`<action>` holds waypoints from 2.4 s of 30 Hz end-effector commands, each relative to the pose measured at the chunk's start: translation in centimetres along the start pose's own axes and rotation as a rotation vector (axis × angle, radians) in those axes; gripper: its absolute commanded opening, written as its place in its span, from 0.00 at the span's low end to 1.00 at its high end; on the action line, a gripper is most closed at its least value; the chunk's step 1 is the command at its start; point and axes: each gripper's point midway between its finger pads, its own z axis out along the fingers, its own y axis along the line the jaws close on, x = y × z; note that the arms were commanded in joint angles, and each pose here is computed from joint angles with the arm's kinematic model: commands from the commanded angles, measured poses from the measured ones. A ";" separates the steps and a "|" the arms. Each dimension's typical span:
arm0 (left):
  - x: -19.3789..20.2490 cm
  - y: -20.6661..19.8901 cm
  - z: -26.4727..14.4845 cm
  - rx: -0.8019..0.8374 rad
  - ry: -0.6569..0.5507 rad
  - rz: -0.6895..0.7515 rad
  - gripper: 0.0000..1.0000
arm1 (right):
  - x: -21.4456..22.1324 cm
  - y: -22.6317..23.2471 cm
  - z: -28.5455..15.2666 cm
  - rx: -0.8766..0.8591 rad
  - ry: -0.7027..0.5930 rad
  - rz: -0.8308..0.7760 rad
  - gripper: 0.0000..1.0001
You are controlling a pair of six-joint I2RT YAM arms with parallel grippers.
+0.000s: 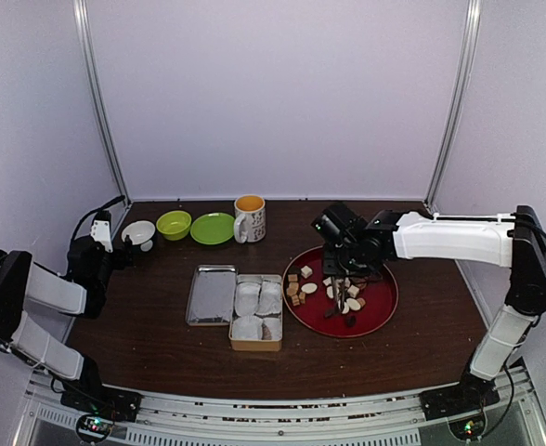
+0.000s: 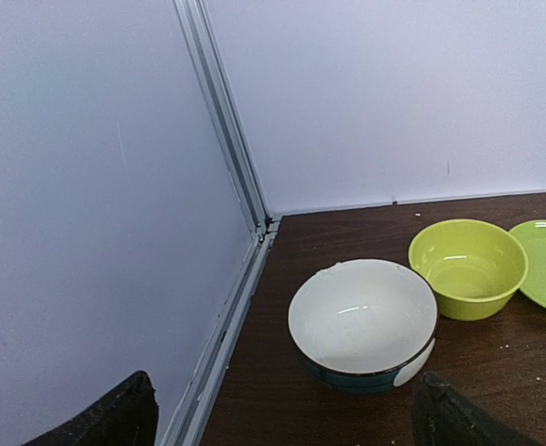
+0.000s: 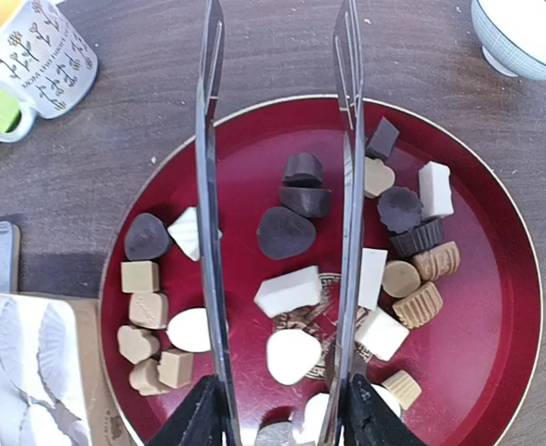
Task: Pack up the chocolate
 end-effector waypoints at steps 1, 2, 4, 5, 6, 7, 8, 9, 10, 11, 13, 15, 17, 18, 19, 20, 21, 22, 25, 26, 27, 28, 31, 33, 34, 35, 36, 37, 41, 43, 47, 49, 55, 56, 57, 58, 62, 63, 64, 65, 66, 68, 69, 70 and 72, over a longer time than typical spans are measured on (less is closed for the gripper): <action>-1.0 0.2 0.0 -0.001 -0.049 -0.022 0.98 | 0.7 -2.5 -0.6 0.064 -0.001 -0.051 0.43; -1.0 0.2 0.0 -0.003 -0.049 -0.023 0.98 | 1.0 -2.9 -0.6 0.071 -0.003 -0.068 0.43; -1.1 0.3 0.0 -0.003 -0.050 -0.023 0.98 | 1.5 -3.7 -0.7 0.078 0.012 -0.110 0.43; -1.0 0.2 0.0 -0.002 -0.049 -0.023 0.98 | 2.0 -3.9 -0.7 0.073 0.030 -0.137 0.43; -1.0 0.2 0.0 -0.003 -0.049 -0.023 0.98 | 2.5 -4.2 -0.7 0.074 0.044 -0.165 0.43; -1.1 0.2 0.0 -0.001 -0.050 -0.023 0.98 | 3.0 -4.6 -0.6 0.083 0.058 -0.190 0.43; -1.1 0.2 0.0 -0.001 -0.050 -0.023 0.98 | 3.7 -5.3 -0.4 0.093 0.073 -0.224 0.43; -1.1 0.2 0.0 -0.002 -0.049 -0.023 0.98 | 4.0 -5.6 -0.2 0.098 0.077 -0.241 0.43; -1.1 0.3 0.0 -0.003 -0.050 -0.023 0.98 | 4.5 -6.1 0.1 0.113 0.088 -0.265 0.43; -1.1 0.3 0.0 -0.003 -0.050 -0.024 0.98 | 4.8 -6.7 0.4 0.124 0.096 -0.281 0.43; -1.1 0.3 0.0 -0.004 -0.050 -0.023 0.98 | 5.4 -7.4 1.0 0.140 0.112 -0.304 0.45; -1.0 0.2 0.0 -0.002 -0.049 -0.023 0.98 | 5.6 -7.2 1.5 0.108 0.125 -0.293 0.47; -1.0 0.2 0.0 -0.003 -0.049 -0.023 0.98 | 5.7 -6.1 1.9 0.053 0.120 -0.283 0.49; -1.1 0.2 0.0 -0.002 -0.050 -0.023 0.98 | 5.6 -5.8 2.1 0.039 0.116 -0.278 0.49; -1.1 0.2 0.0 -0.002 -0.051 -0.023 0.98 | 5.5 -5.7 2.2 0.036 0.115 -0.275 0.49; -1.1 0.2 0.0 -0.003 -0.050 -0.023 0.98 | 5.5 -5.6 2.4 0.043 0.120 -0.276 0.49; -1.1 0.2 0.0 -0.002 -0.050 -0.023 0.98 | 5.6 -5.7 2.5 0.050 0.127 -0.276 0.49; -1.1 0.2 0.0 -0.002 -0.050 -0.023 0.98 | 5.7 -5.6 2.5 0.050 0.133 -0.278 0.49; -1.1 0.2 0.0 -0.003 -0.050 -0.023 0.98 | 6.0 -5.6 2.7 0.042 0.141 -0.276 0.52; -1.1 0.2 0.0 -0.002 -0.050 -0.023 0.98 | 6.1 -5.7 2.8 0.045 0.142 -0.277 0.54; -1.1 0.2 0.0 -0.002 -0.049 -0.023 0.98 | 6.2 -5.9 3.0 0.050 0.144 -0.280 0.55; -1.0 0.2 0.0 -0.002 -0.048 -0.023 0.98 | 6.3 -6.0 3.1 0.057 0.144 -0.281 0.55; -1.1 0.2 0.0 -0.002 -0.049 -0.023 0.98 | 6.5 -6.2 3.4 0.076 0.157 -0.280 0.55; -1.1 0.2 0.0 -0.003 -0.050 -0.023 0.98 | 6.4 -6.0 3.3 0.067 0.153 -0.274 0.56; -1.1 0.2 0.0 -0.002 -0.049 -0.023 0.98 | 6.3 -6.0 3.3 0.060 0.146 -0.270 0.57; -1.0 0.2 0.0 -0.003 -0.048 -0.022 0.98 | 6.4 -6.0 3.4 0.057 0.142 -0.272 0.58; -1.1 0.2 0.0 -0.003 -0.050 -0.023 0.98 | 6.5 -6.2 3.5 0.065 0.139 -0.276 0.59; -1.1 0.2 0.0 -0.003 -0.050 -0.023 0.98 | 6.5 -6.4 3.6 0.075 0.143 -0.279 0.59; -1.0 0.2 0.0 -0.002 -0.049 -0.023 0.98 | 6.3 -6.2 3.9 0.086 0.148 -0.280 0.57; -1.1 0.2 0.0 -0.002 -0.050 -0.023 0.98 | 6.3 -5.9 4.1 0.075 0.143 -0.279 0.56; -1.1 0.2 0.0 -0.003 -0.050 -0.023 0.98 | 5.9 -6.0 4.8 0.110 0.138 -0.282 0.53; -1.1 0.2 0.0 -0.003 -0.050 -0.023 0.98 | 5.2 -5.6 4.5 0.095 0.119 -0.271 0.50; -1.0 0.3 0.0 -0.003 -0.049 -0.023 0.98 | 2.9 -5.9 2.3 0.088 0.022 -0.234 0.41; -1.0 0.3 0.0 -0.003 -0.048 -0.023 0.98 | 2.6 -6.1 1.7 0.093 0.011 -0.227 0.40; -1.0 0.2 0.0 -0.002 -0.048 -0.022 0.98 | 2.2 -6.3 1.1 0.092 0.002 -0.225 0.40; -1.0 0.2 0.0 -0.003 -0.048 -0.022 0.98 | 1.8 -6.4 0.5 0.087 -0.006 -0.224 0.40; -1.0 0.2 0.0 -0.002 -0.049 -0.023 0.98 | 0.9 -6.6 -1.9 0.047 -0.038 -0.222 0.41; -1.0 0.2 0.0 -0.002 -0.049 -0.023 0.98 | 0.8 -6.6 -2.5 0.034 -0.040 -0.219 0.41; -1.0 0.2 0.0 -0.002 -0.049 -0.023 0.98 | 0.7 -6.8 -3.1 0.027 -0.040 -0.210 0.41; -1.1 0.3 0.0 -0.004 -0.050 -0.023 0.98 | 0.7 -6.9 -3.8 0.018 -0.036 -0.205 0.41; -1.1 0.2 0.0 -0.003 -0.050 -0.024 0.98 | 0.6 -7.0 -4.5 0.008 -0.031 -0.199 0.41; -1.0 0.2 0.0 -0.003 -0.049 -0.022 0.98 | 0.9 -7.2 -5.9 -0.024 -0.008 -0.200 0.41; -1.1 0.2 0.0 -0.003 -0.049 -0.023 0.98 | 1.0 -7.2 -6.4 -0.038 0.001 -0.201 0.41; -1.0 0.2 0.0 -0.003 -0.049 -0.023 0.98 | 1.2 -7.5 -6.9 -0.044 0.007 -0.204 0.41; -1.1 0.2 0.0 -0.003 -0.050 -0.023 0.98 | 1.6 -8.2 -7.6 -0.038 0.016 -0.203 0.36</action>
